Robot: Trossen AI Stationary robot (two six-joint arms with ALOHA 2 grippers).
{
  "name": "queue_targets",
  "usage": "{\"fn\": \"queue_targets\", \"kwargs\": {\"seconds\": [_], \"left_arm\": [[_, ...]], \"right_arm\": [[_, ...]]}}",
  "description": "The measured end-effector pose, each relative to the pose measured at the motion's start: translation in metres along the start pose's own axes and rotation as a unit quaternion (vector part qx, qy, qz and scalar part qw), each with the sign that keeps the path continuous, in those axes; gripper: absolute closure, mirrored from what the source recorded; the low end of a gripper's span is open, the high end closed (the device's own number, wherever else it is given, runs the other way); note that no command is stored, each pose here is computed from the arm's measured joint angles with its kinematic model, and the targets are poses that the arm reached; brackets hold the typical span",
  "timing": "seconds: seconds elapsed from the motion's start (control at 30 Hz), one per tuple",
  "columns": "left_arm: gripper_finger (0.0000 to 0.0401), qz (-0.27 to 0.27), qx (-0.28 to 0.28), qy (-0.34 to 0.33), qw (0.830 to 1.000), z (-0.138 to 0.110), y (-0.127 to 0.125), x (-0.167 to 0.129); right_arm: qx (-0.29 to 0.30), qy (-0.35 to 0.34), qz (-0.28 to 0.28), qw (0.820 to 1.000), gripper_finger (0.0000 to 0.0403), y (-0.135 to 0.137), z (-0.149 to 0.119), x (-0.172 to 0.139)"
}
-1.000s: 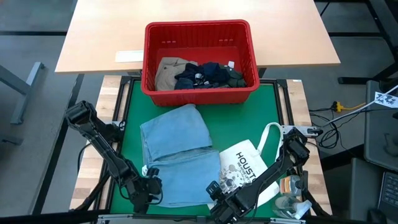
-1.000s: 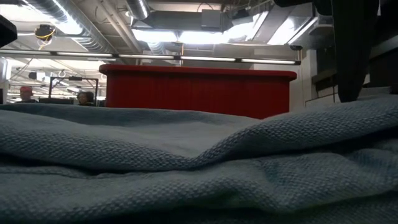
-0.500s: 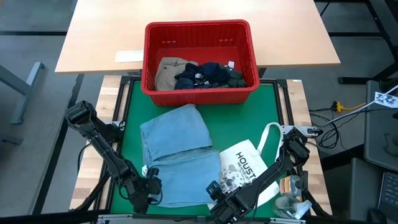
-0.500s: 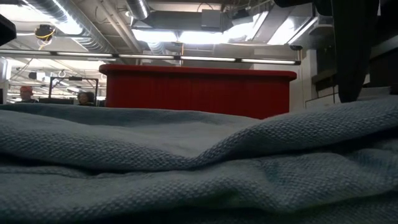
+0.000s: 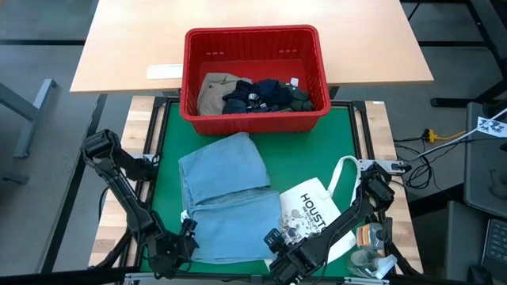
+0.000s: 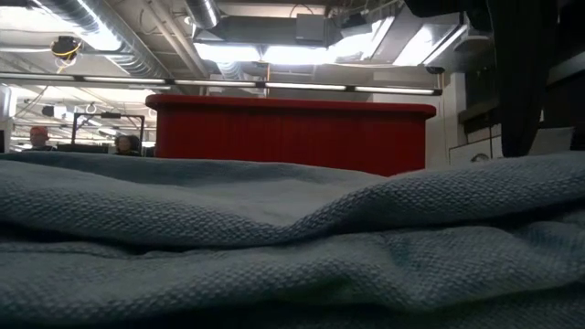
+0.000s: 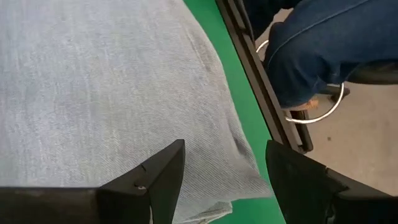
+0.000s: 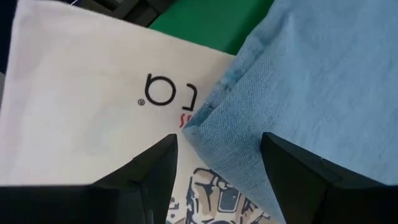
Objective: Fold Laundry from Bin
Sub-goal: Fold the blue jeans
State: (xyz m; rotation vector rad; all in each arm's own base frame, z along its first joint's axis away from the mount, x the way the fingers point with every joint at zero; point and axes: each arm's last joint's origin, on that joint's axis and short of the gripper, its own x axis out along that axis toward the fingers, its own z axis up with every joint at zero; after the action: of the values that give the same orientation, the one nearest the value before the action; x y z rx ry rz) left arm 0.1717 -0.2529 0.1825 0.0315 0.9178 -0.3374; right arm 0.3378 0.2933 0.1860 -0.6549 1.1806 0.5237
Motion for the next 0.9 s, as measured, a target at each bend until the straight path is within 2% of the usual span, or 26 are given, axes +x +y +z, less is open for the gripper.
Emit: {"fn": "queue_targets", "kwargs": {"seconds": [0.13, 0.33, 0.73, 0.9], "left_arm": [[0.0183, 0.002, 0.034, 0.009, 0.999, -0.006, -0.005, 0.008], [0.0183, 0.025, 0.085, 0.043, 0.995, -0.019, -0.005, 0.031], [0.0185, 0.074, 0.071, 0.074, 0.992, -0.035, -0.002, 0.058], [0.0218, 0.083, 0.049, 0.071, 0.993, -0.036, -0.001, 0.059]], "right_arm": [[0.033, 0.000, -0.004, 0.999, 0.0171, 0.000, 0.000, 0.000], [0.043, 0.000, -0.004, 0.999, 0.0171, 0.000, 0.000, 0.000], [0.042, 0.000, -0.004, 0.999, 0.0171, 0.000, 0.000, 0.000], [0.042, -0.001, -0.004, 0.999, 0.0171, 0.000, 0.000, 0.000]]}}
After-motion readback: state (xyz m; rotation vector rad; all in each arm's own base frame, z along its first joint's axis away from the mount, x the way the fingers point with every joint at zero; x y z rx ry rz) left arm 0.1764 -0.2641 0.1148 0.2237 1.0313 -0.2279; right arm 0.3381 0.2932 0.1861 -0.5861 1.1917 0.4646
